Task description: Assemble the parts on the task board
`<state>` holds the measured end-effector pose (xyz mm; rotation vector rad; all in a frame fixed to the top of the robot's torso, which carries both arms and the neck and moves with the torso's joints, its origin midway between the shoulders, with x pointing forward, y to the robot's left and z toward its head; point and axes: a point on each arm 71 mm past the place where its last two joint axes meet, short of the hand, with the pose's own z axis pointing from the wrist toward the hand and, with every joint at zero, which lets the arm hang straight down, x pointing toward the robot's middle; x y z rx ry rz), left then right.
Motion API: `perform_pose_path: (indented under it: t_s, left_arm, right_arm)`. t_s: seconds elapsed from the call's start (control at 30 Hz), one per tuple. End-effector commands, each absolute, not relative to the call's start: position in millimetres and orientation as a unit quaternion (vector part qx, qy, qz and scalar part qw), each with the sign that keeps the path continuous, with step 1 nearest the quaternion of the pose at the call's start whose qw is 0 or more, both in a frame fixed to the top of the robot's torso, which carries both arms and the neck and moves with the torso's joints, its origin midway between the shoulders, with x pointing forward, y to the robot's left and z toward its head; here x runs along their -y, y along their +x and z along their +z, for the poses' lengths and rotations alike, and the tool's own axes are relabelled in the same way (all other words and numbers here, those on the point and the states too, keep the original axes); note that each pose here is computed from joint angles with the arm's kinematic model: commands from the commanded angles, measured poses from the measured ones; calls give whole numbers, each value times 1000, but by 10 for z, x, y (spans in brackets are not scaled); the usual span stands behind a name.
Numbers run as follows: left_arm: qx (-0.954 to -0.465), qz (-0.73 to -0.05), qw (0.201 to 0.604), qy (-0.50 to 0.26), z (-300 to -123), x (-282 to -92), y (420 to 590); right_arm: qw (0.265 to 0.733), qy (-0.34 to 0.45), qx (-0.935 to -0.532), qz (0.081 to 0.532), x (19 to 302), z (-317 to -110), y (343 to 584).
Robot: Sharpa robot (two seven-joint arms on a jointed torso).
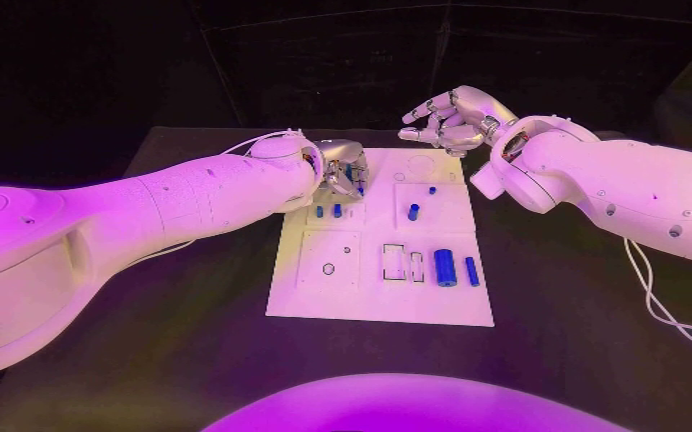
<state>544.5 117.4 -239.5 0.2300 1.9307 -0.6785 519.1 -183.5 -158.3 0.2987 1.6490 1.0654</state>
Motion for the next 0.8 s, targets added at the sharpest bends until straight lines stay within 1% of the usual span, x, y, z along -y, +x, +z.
perform_pose_path:
  t_s: [0.03, 0.23, 0.53, 0.7, 0.8]
  left_arm:
    - [-814, -276, 501, 103, -2437, -1159, 5424]
    - [-812, -276, 504, 103, -2437, -1151, 5421]
    - [-795, -285, 527, 97, -2398, -1169, 5421]
    - [-784, -296, 539, 91, -2359, -1196, 5389]
    - [-777, -306, 544, 83, -2306, -1226, 5369]
  right_arm:
    - [545, 122, -694, 455, 1817, -1569, 5188]
    - [544, 121, -694, 455, 1814, -1569, 5188]
    - [544, 121, -694, 455, 1812, -1569, 5188]
    - [544, 121, -694, 455, 1814, -1569, 5190]
    - [545, 121, -694, 455, 1816, -1570, 5191]
